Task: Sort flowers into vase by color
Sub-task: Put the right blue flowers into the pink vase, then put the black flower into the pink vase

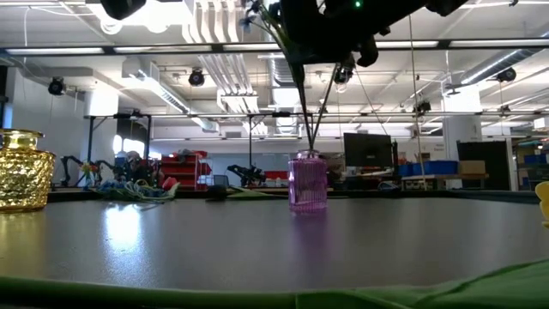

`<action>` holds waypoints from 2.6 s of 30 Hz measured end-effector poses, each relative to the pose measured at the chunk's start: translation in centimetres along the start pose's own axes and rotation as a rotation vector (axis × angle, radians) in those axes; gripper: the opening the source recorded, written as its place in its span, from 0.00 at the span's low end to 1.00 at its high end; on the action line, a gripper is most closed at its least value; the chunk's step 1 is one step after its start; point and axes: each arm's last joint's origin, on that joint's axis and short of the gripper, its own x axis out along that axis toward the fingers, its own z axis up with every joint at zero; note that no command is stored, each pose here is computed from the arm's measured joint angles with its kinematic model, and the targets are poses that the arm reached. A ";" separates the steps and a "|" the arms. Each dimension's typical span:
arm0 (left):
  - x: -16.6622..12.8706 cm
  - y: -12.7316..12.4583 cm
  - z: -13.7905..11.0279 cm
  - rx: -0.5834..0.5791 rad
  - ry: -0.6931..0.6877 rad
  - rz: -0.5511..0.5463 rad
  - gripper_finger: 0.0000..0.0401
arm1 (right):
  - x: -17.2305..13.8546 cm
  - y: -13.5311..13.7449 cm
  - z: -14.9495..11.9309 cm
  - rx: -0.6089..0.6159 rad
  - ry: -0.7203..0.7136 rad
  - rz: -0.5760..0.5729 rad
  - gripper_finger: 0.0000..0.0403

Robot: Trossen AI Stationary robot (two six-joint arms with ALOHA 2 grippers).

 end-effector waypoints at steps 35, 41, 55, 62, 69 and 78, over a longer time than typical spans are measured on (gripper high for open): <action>-1.0 3.7 -1.4 -0.023 -0.061 0.559 0.10 | -4.3 -2.9 9.0 0.008 0.751 0.448 0.58; -0.8 4.4 -1.1 -0.042 -0.062 0.596 0.10 | -5.2 -5.5 13.5 -0.002 0.614 0.509 0.59; -0.4 5.5 0.1 -0.104 -0.125 0.646 0.10 | -0.9 -14.5 18.3 0.088 0.302 0.300 0.60; -0.2 5.9 0.4 -0.110 -0.137 0.666 0.10 | 5.4 -21.2 16.9 0.191 0.339 0.095 0.57; -0.2 5.9 0.4 -0.109 -0.136 0.666 0.10 | 11.9 -27.9 12.1 0.284 0.511 0.004 0.54; -0.2 5.9 0.4 -0.108 -0.136 0.666 0.10 | 18.8 -29.7 3.5 0.176 0.763 0.073 0.53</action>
